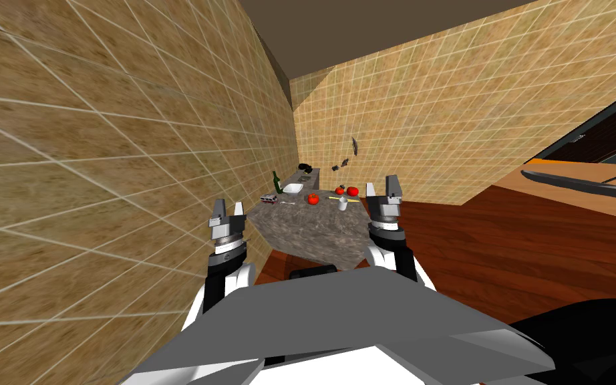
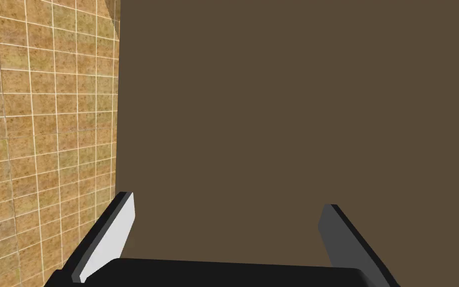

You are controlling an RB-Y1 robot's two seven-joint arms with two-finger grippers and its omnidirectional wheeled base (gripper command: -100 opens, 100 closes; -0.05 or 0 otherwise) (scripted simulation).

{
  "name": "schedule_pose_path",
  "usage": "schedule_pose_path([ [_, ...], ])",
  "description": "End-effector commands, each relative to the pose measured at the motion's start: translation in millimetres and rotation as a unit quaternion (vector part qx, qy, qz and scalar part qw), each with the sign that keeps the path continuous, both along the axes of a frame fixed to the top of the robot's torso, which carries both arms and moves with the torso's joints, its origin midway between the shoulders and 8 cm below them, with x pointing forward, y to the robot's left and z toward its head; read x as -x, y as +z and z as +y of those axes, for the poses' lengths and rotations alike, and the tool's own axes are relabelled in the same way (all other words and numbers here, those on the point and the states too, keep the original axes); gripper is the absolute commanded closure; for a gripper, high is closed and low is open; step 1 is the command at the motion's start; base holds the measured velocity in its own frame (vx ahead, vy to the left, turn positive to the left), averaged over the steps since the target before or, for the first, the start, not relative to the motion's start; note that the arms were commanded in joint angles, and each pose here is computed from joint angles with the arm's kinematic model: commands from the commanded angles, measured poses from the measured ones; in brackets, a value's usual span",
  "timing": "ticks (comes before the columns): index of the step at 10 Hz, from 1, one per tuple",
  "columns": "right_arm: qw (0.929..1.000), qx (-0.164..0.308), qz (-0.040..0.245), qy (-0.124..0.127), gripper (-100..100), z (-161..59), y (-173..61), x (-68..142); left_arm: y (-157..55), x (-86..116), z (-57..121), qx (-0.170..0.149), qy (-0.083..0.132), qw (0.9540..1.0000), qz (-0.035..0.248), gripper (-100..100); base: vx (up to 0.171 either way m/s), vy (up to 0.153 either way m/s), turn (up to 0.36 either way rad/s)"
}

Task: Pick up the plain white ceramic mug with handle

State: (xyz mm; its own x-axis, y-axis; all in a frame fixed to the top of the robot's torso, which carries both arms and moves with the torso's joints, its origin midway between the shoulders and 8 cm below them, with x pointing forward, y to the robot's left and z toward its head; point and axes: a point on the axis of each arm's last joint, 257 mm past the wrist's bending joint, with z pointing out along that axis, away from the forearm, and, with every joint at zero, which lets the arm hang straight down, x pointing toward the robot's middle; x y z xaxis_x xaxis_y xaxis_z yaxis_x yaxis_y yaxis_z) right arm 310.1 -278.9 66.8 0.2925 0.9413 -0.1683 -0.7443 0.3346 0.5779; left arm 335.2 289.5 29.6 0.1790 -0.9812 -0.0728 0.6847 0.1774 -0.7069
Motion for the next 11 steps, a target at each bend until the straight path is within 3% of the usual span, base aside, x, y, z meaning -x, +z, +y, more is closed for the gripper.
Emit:
schedule_pose_path([
  [1,0.9995,0.024,0.019,0.006,-100,5,-7,-5,0,0,0.0,0.000,0.000,1.0000,0.000,0,-0.022,-0.029,-0.034],
  [5,0.9926,0.088,0.081,0.021,-100,14,-38,-18,0,0,0.0,0.000,0.000,1.0000,0.000,0,-0.063,-0.079,-0.030],
  [8,0.9870,0.119,0.103,0.030,-100,18,-50,-22,0,0,0.0,0.000,0.000,1.0000,0.000,0,-0.032,-0.052,-0.007],
  [9,0.9818,0.138,0.125,0.034,-100,19,-64,-26,0,0,0.0,0.000,0.000,1.0000,0.000,0,-0.035,-0.047,-0.008],
  [10,0.9810,0.143,0.126,0.037,-100,20,-64,-26,0,0,0.0,0.000,0.000,1.0000,0.000,0,-0.032,-0.043,-0.003],
  [11,0.9746,0.162,0.149,0.041,-100,20,-79,-29,0,0,0.0,0.000,0.000,1.0000,0.000,0,-0.039,-0.052,0.000],
])
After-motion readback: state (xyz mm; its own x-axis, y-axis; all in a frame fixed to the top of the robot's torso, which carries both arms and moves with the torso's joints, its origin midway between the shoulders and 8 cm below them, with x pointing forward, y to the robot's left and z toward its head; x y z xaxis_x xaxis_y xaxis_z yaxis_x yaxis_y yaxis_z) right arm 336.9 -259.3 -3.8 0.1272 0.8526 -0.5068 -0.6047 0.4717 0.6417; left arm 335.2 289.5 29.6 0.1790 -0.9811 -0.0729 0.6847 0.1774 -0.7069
